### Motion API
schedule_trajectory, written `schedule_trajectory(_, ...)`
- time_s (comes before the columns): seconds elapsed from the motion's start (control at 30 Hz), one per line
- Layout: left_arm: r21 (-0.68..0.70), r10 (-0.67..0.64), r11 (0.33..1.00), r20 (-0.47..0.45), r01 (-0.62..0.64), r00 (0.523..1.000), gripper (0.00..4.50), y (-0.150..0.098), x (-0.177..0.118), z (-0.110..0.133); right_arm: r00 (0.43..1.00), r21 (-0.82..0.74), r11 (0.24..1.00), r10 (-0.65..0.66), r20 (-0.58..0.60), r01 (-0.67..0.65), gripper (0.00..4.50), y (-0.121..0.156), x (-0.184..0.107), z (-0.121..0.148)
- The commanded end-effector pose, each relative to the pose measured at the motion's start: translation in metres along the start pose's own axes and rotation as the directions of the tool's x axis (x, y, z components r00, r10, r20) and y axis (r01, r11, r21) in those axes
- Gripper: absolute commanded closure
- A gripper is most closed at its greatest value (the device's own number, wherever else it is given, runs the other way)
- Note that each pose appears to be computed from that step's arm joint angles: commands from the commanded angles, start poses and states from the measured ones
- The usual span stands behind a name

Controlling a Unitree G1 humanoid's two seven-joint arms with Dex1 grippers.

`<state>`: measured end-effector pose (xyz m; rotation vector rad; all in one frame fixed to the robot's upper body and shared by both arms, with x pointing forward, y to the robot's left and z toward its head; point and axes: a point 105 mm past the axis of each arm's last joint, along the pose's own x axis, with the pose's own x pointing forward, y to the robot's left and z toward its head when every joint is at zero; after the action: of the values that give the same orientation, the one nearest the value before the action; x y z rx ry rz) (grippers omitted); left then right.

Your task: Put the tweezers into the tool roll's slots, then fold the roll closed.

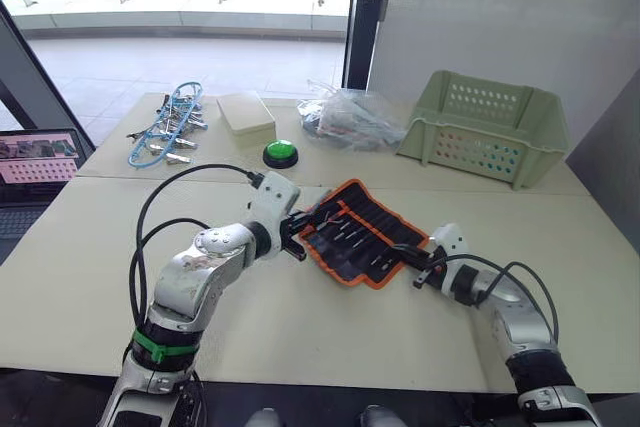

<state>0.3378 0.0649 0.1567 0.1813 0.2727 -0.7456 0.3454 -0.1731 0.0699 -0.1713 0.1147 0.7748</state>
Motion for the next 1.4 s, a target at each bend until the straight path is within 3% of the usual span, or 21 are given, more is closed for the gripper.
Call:
schedule_trajectory(0.03, -0.012, -0.104, 0.995, -0.03, 0.104, 0.994, 4.45, -0.021, 0.01, 0.006, 0.996, 0.061, 0.998, -0.001, -0.091, 0.006, 4.5, 0.002, -0.007, -0.026)
schedule_trajectory(0.17, -0.009, -0.124, 0.992, -0.107, 0.124, 0.987, 4.45, -0.033, 0.02, -0.01, 0.995, 0.065, 0.998, 0.013, -0.099, -0.006, 4.5, 0.006, -0.008, -0.029)
schedule_trajectory(0.4, -0.057, -0.115, 0.992, -0.112, 0.109, 0.987, 4.45, -0.041, 0.027, -0.027, 0.995, 0.06, 0.998, 0.009, -0.104, -0.003, 4.5, 0.005, -0.007, -0.029)
schedule_trajectory(0.8, -0.127, -0.131, 0.985, -0.138, 0.114, 0.982, 4.45, -0.04, 0.043, -0.032, 0.995, 0.071, 0.997, 0.001, -0.1, 0.006, 4.5, 0.013, -0.003, -0.034)
schedule_trajectory(1.07, -0.109, -0.153, 0.984, -0.138, 0.139, 0.979, 4.45, -0.039, 0.057, -0.025, 0.995, 0.079, 0.997, -0.015, -0.099, 0.023, 4.5, 0.017, -0.003, -0.037)
schedule_trajectory(1.4, -0.063, -0.21, 0.977, -0.175, 0.202, 0.962, 4.45, -0.046, 0.068, -0.033, 0.995, 0.08, 0.996, -0.029, -0.097, 0.037, 4.5, 0.018, -0.001, -0.038)
